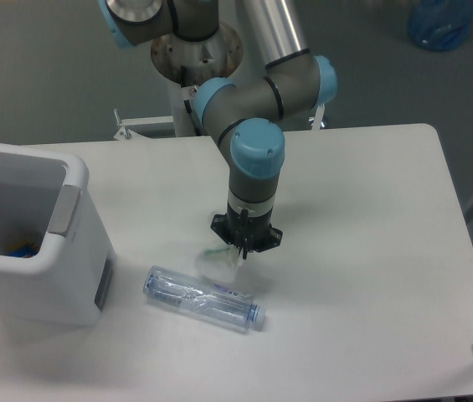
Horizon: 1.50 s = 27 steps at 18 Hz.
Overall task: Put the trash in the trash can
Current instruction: 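Close the gripper on the crumpled white tissue, then lift the tissue and carry it over the white trash bin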
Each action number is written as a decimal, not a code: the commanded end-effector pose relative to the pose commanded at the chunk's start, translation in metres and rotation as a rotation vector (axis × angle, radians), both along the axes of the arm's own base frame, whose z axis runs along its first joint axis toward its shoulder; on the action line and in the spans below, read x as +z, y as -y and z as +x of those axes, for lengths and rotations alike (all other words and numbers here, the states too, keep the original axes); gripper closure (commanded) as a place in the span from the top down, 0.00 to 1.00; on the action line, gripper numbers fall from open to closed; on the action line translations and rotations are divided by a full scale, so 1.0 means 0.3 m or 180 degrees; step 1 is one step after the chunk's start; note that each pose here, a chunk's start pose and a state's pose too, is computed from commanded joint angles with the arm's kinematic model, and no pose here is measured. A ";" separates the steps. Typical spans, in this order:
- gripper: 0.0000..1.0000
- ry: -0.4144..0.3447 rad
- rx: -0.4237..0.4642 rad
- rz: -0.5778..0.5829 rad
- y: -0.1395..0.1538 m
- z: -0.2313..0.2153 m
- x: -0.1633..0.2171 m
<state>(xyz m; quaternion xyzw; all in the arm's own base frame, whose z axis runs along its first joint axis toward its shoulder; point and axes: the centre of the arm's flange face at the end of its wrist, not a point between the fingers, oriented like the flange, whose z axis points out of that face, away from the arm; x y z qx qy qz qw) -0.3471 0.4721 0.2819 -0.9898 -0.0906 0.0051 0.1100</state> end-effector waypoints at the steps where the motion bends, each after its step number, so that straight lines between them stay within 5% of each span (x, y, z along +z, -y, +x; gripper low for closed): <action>1: 0.00 0.0025 -0.0012 0.0109 -0.007 0.004 0.031; 11: 0.00 0.0330 0.0041 0.1561 -0.048 0.119 0.554; 17: 0.00 0.0467 0.0016 0.2073 -0.083 0.229 0.821; 27: 0.00 0.0659 -0.0582 0.2061 -0.235 0.600 0.860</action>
